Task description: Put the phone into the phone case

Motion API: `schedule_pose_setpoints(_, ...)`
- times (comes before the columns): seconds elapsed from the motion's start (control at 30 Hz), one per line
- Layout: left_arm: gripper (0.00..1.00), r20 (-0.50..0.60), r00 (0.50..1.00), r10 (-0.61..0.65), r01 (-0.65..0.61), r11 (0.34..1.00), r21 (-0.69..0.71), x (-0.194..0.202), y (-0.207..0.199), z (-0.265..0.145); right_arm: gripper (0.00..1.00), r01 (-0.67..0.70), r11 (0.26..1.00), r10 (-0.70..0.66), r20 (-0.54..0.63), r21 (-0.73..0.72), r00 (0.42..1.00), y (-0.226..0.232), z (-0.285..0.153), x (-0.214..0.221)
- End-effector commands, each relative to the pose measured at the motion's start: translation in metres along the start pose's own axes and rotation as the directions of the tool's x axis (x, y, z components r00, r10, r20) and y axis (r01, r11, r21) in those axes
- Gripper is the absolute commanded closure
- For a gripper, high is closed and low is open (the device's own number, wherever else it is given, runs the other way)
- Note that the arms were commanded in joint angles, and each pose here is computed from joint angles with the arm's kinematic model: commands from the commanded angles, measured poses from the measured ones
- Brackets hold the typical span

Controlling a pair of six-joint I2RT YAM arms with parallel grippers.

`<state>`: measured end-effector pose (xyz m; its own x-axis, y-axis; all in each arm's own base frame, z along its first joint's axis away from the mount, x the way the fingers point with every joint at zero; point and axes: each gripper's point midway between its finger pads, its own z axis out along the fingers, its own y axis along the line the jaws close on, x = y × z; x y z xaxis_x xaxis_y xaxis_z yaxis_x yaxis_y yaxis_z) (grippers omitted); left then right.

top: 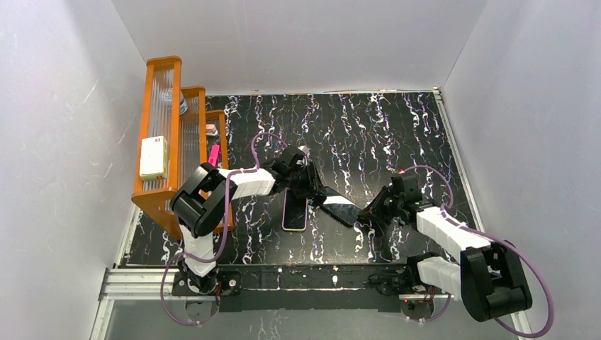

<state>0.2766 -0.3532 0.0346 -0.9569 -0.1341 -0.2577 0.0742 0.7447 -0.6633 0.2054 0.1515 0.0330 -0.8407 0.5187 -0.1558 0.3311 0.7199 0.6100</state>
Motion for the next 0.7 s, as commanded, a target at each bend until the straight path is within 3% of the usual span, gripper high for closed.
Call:
schedule_pose_setpoints(0.0,0.57,-0.327,0.945,-0.006,0.042,0.994,0.103,0.105,-0.032,-0.007,0.9,-0.078,0.981,0.078,-0.006,-0.18,0.997,0.035,-0.01,0.002)
schedule_pose_setpoints(0.23,0.58,-0.327,0.945,-0.02,0.059,0.992,0.108,0.112,-0.031,-0.005,0.91,-0.246,0.953,0.243,-0.036,-0.175,0.969,0.02,-0.007,0.016)
schedule_pose_setpoints(0.67,0.58,-0.356,0.934,-0.033,0.091,0.985,0.148,0.131,-0.04,-0.004,0.93,-0.359,0.91,0.352,-0.071,-0.208,0.933,0.018,-0.003,0.023)
